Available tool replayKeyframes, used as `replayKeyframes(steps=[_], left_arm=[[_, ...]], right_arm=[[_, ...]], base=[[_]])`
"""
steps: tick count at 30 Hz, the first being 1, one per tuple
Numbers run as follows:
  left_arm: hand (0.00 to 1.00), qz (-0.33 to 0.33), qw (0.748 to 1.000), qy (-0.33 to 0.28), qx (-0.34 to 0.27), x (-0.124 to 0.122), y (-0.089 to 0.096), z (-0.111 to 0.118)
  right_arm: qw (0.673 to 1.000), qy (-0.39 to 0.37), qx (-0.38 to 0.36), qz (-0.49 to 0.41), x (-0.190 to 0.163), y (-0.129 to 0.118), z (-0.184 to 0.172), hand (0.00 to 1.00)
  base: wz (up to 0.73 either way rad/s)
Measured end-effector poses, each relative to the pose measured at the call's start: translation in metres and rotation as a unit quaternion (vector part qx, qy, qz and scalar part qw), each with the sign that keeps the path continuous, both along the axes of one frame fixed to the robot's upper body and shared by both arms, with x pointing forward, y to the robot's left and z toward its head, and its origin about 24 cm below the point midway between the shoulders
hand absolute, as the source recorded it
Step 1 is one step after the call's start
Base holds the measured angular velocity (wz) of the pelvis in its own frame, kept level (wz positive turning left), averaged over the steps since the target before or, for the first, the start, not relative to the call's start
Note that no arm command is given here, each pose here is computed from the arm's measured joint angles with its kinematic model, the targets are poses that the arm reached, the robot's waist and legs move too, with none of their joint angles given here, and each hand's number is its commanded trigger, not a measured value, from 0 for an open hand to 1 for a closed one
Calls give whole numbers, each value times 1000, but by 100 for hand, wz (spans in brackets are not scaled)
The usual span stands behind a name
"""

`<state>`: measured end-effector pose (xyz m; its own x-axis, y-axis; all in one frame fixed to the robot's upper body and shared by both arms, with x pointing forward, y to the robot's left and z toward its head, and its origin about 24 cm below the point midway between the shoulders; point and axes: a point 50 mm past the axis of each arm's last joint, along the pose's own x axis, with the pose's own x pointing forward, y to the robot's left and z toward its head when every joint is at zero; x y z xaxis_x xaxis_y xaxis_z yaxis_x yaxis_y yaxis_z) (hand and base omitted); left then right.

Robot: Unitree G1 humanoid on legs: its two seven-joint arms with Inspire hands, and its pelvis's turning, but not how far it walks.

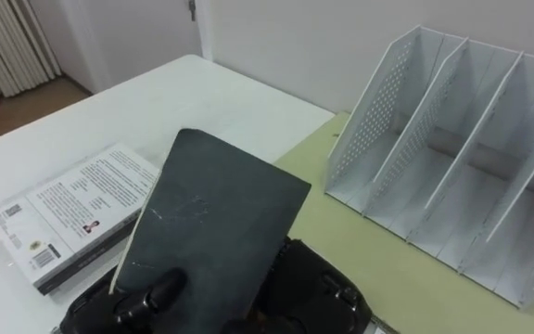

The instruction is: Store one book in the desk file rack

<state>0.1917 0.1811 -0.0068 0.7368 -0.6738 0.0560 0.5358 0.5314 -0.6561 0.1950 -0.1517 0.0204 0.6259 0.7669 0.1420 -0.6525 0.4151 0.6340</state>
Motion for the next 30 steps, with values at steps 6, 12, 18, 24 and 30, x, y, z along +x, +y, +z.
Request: replayKeyframes(steps=[6,12,18,24,30], left_arm=[[100,-19,1000,4,18,-2,9,1],[100,-38,999,30,24,-7,15,-7],[100,-43,998,47,23,-10,16,-12],[100,-58,996,58,25,-13,19,-13],[100,-62,995,69,21,-14,18,-15]], right_arm=[[1000,-1,-5,13,-2,-2,0,0],[1000,5,-12,23,-3,-2,-1,0],[999,12,-20,33,-5,-3,-3,0],[999,19,-26,37,-5,-6,-3,100],[999,25,-19,37,-6,-7,-3,100]], base=[[0],[0],[0],[0],[0]])
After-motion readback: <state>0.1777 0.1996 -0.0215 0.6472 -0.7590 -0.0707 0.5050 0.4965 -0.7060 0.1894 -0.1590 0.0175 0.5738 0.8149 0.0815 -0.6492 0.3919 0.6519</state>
